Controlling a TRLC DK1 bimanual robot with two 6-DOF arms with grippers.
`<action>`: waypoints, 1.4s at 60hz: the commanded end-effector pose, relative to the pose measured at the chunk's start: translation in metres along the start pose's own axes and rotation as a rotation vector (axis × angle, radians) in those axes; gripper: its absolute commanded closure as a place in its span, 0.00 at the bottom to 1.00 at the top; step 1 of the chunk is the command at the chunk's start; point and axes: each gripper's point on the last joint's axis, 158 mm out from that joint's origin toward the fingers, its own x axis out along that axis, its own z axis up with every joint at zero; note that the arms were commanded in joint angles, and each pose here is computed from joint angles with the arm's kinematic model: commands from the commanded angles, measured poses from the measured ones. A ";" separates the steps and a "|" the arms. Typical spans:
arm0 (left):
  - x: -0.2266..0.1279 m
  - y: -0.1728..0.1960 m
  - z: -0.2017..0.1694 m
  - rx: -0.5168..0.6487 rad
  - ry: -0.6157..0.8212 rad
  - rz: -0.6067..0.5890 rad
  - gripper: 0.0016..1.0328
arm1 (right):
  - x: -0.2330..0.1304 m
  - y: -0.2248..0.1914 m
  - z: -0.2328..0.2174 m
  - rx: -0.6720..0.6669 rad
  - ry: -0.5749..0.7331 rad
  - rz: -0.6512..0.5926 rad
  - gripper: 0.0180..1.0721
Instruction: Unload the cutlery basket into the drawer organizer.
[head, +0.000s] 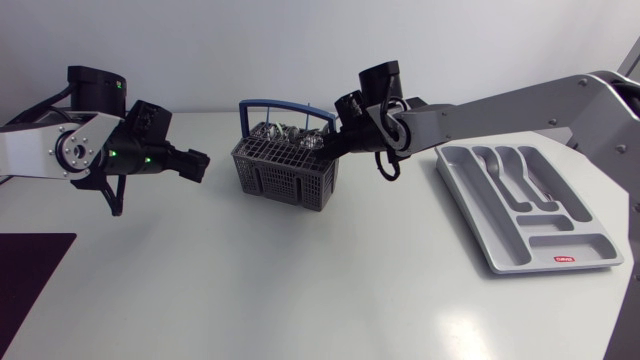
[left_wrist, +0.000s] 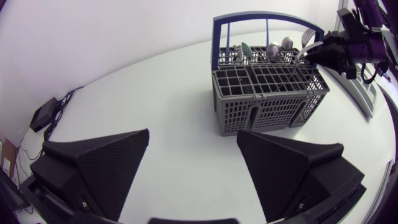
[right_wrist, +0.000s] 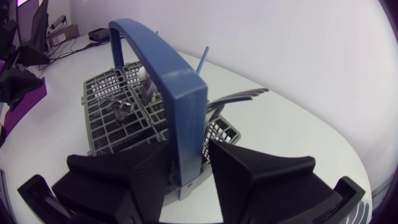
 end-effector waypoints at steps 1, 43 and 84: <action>-0.001 0.002 -0.004 0.014 -0.007 -0.005 0.05 | 0.006 0.007 -0.004 -0.037 -0.004 0.004 0.84; 0.008 -0.016 -0.020 0.006 0.034 -0.095 0.05 | -0.131 0.037 -0.088 -0.065 0.041 0.061 0.79; 0.019 -0.104 -0.051 0.040 0.179 -0.486 0.49 | -0.195 0.020 -0.133 0.023 0.146 0.001 0.92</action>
